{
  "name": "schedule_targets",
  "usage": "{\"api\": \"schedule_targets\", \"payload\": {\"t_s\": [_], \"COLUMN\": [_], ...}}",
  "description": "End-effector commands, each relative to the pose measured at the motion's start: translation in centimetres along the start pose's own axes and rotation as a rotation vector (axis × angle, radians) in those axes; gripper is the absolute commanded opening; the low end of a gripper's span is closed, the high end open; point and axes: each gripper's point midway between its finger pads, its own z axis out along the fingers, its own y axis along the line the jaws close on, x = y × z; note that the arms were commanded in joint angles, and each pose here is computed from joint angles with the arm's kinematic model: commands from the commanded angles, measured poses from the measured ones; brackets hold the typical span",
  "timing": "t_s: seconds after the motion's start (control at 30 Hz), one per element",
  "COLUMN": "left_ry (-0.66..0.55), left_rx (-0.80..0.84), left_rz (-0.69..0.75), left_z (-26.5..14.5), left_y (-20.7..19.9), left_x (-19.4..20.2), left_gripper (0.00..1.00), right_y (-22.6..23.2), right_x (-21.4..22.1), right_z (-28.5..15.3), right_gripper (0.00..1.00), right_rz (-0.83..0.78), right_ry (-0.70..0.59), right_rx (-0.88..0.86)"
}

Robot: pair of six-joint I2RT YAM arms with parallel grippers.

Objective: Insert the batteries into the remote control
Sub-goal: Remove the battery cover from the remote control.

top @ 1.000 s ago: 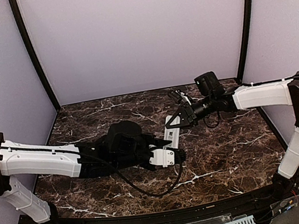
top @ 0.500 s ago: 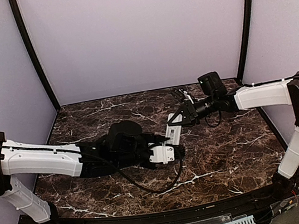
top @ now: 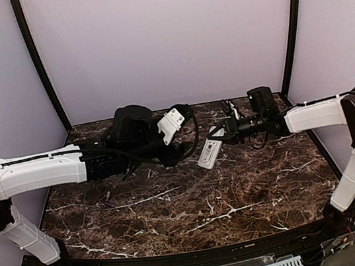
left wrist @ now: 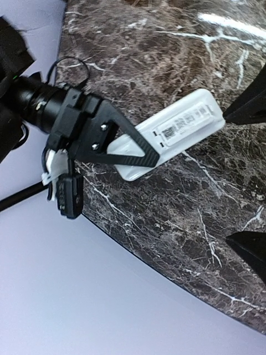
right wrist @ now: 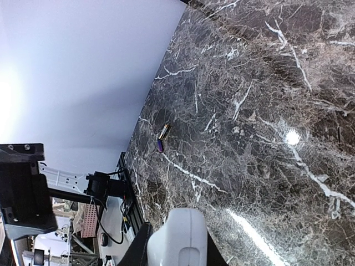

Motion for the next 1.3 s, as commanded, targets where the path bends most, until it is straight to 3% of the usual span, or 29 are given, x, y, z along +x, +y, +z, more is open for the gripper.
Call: {"api": "schedule_targets", "payload": {"t_s": [0.0, 0.47, 1.27], "left_ry": [0.107, 0.285, 0.320], "left_rx": [0.055, 0.168, 0.142], "left_rz": [-0.249, -0.327, -0.323], "left_z": [0.8, 4.1, 6.8], "left_y": [-0.3, -3.5, -3.8], "left_x": [-0.2, 2.2, 3.2], "left_gripper": [0.66, 0.66, 0.58], "right_y": [1.1, -0.2, 1.6], "right_x": [-2.1, -1.7, -1.4], "right_z": [-0.5, -0.1, -0.6], "right_gripper": [0.00, 0.00, 0.00], "right_rz": [-0.021, 0.041, 0.024], "right_ry": [-0.102, -0.115, -0.107], "right_rx": [-0.007, -0.003, -0.043]}}
